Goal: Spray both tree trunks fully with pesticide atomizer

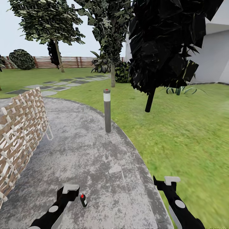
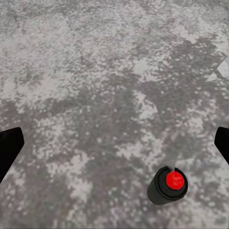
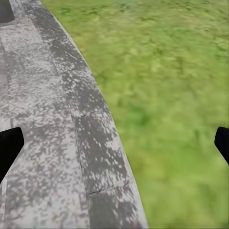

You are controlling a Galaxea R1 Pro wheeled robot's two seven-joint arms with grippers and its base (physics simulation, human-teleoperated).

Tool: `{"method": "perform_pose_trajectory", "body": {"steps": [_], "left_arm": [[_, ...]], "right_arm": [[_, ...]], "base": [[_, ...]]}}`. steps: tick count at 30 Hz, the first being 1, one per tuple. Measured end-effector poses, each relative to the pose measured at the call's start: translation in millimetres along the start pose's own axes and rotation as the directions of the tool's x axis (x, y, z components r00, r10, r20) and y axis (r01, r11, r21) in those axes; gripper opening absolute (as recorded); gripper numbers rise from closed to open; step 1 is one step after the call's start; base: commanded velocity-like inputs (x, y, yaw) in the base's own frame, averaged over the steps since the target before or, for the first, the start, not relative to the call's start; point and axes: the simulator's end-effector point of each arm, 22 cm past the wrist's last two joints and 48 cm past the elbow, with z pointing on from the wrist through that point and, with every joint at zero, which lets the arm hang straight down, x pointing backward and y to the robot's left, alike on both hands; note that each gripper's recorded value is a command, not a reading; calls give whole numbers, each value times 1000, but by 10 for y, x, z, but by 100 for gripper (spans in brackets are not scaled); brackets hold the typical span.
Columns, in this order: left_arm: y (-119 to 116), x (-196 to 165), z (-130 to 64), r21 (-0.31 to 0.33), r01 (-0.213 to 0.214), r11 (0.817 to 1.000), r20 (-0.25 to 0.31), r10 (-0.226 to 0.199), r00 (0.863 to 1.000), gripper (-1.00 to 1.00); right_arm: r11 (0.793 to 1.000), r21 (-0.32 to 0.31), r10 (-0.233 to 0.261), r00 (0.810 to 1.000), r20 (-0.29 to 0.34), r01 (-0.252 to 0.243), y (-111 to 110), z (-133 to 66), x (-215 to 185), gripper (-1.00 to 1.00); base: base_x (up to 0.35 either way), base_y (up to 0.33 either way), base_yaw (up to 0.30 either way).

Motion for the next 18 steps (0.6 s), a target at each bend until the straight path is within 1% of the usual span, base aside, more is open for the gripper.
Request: {"method": "perform_pose_trajectory", "body": {"steps": [2, 4, 10, 17, 18], "left_arm": [[9, 16, 3, -4, 3, 1000, -2, -3, 1000, 100], [8, 31, 7, -5, 3, 1000, -5, -3, 1000, 100], [8, 55, 18, -9, 1, 1000, -10, -1, 1000, 100], [5, 96, 29, -8, 1, 1000, -17, -1, 1000, 100], [4, 102, 30, -8, 1, 1000, -18, -1, 1000, 100]], "right_arm": [[1000, 0, 0, 1000, -3, 0, 1, 3, 18, 100], [1000, 0, 0, 1000, -6, 0, 1, 6, 33, 100], [1000, -1, -2, 1000, -14, 2, 6, 12, 76, 100], [1000, -1, -3, 1000, -22, 3, 8, 18, 125, 100], [1000, -1, -3, 1000, -24, 3, 8, 19, 132, 100]], "base": [[0, -22, 57], [0, -142, 117], [28, -262, 179], [104, -272, 184], [23, -58, 72]]}}
